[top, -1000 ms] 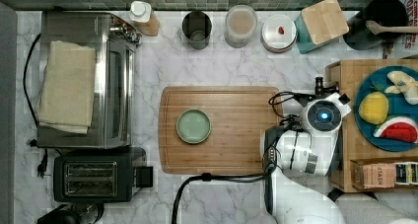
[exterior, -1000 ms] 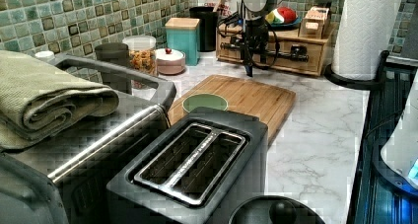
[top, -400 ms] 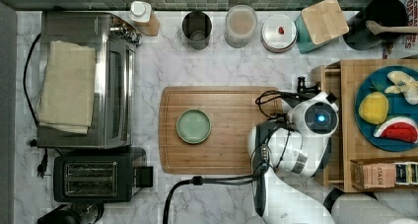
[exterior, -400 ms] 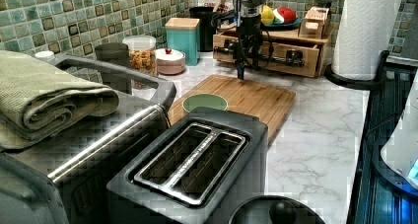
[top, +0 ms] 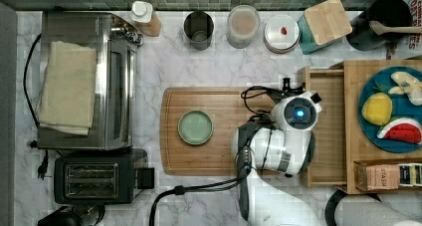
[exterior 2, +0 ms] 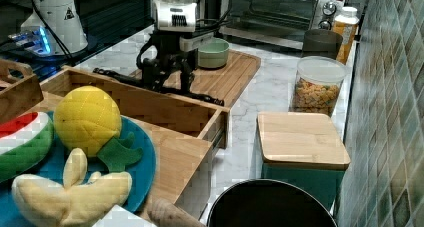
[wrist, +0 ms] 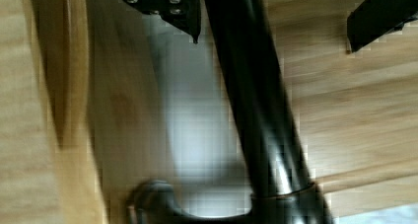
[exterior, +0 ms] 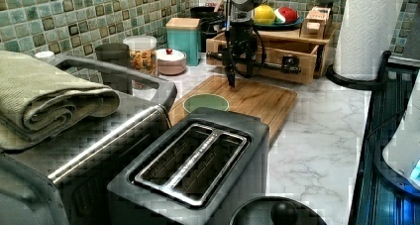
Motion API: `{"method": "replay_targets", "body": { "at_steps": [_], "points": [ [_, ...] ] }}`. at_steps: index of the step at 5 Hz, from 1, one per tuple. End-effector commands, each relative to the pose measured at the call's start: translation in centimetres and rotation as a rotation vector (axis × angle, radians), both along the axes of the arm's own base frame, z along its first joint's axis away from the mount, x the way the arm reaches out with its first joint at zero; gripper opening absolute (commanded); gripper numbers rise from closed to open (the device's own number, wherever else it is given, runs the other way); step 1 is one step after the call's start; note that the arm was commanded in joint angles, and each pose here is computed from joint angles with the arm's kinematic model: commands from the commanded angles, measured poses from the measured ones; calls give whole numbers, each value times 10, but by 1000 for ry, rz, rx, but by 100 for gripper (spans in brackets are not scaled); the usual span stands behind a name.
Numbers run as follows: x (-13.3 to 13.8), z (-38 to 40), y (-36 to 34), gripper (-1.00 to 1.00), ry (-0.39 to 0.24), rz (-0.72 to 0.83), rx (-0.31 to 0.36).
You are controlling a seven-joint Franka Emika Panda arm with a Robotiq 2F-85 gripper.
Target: Open the drawer.
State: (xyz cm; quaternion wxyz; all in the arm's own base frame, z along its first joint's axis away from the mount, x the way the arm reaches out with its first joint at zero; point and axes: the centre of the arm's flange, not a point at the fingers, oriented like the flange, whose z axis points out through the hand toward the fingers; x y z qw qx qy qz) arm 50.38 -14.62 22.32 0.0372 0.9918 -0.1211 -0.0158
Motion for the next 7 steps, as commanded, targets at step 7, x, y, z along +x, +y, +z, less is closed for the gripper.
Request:
{"method": "replay_targets", "body": {
  "at_steps": [7],
  "points": [
    [-6, 16, 208, 100, -9, 300, 60]
  ]
}}
